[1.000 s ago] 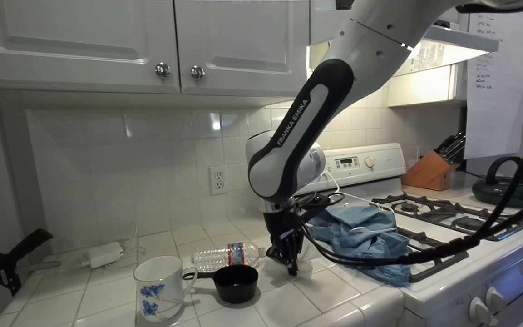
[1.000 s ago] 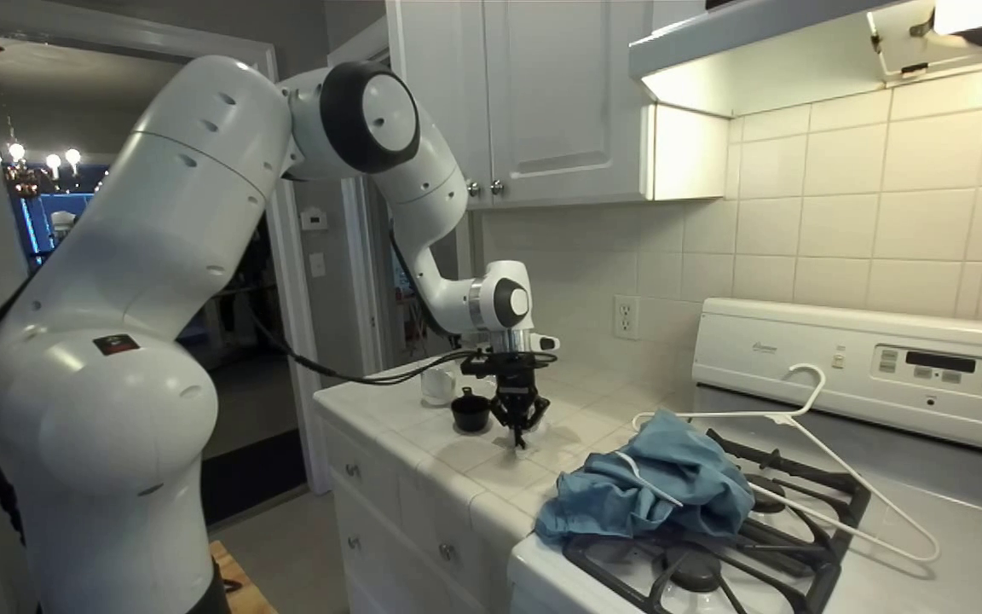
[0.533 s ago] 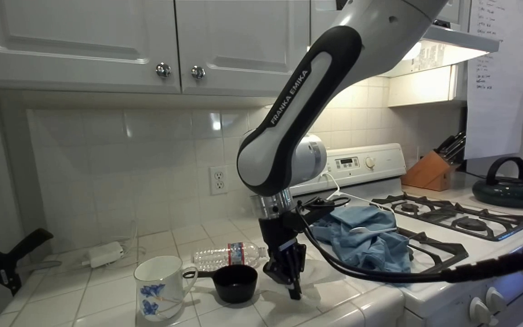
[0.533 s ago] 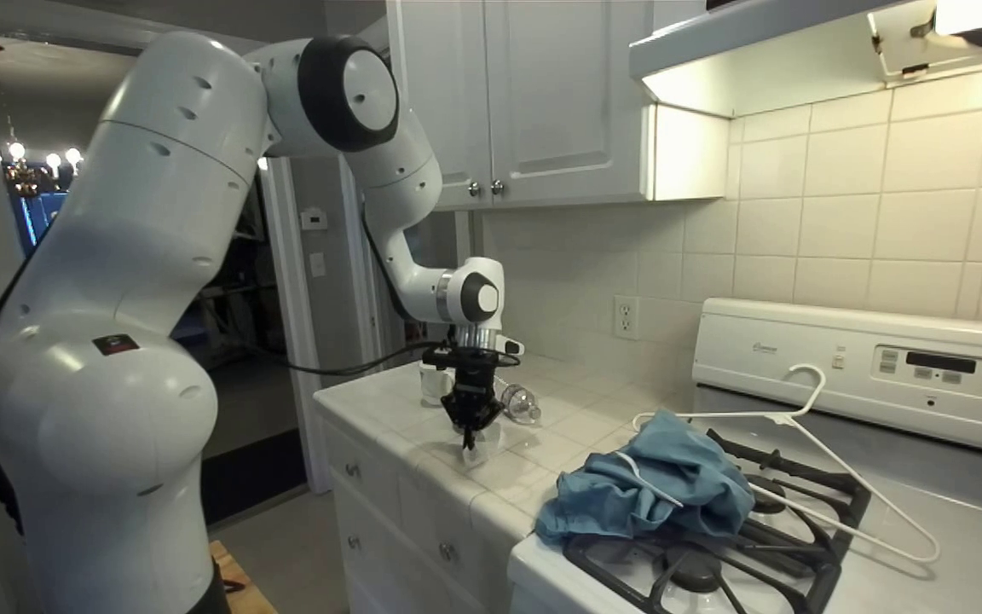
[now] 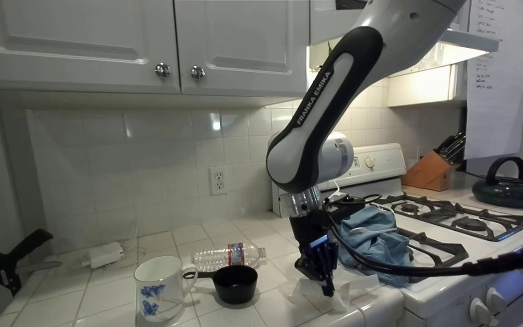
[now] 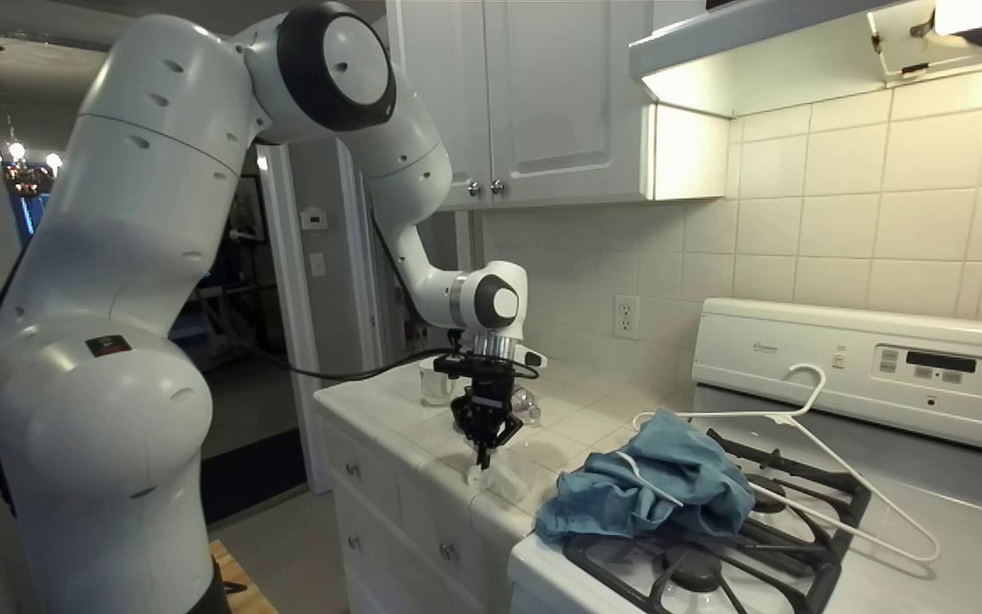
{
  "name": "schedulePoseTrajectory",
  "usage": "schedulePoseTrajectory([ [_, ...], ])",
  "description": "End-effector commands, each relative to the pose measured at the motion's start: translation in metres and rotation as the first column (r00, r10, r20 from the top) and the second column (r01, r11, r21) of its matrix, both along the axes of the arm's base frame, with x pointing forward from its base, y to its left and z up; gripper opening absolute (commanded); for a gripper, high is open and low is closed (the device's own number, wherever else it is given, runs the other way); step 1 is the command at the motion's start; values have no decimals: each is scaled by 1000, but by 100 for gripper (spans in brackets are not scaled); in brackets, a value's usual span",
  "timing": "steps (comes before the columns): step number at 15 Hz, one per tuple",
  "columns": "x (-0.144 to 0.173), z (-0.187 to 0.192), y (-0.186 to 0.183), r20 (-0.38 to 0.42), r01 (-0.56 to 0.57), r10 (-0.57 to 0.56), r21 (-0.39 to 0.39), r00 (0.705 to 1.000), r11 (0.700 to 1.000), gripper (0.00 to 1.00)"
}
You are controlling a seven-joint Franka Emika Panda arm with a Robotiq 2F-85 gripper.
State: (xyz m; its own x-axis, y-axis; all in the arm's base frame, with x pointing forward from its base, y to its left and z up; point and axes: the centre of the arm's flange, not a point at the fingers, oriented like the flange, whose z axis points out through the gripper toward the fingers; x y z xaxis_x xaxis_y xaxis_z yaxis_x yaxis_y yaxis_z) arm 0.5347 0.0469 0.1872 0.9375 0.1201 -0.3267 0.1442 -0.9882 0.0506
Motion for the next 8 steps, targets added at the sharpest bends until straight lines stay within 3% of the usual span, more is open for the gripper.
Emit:
schedulePoseTrajectory([
  [1, 6, -7, -13, 11, 60, -59, -16, 998, 998, 0],
  [8, 39, -6, -44, 109, 180, -171, -77, 979, 981, 0],
])
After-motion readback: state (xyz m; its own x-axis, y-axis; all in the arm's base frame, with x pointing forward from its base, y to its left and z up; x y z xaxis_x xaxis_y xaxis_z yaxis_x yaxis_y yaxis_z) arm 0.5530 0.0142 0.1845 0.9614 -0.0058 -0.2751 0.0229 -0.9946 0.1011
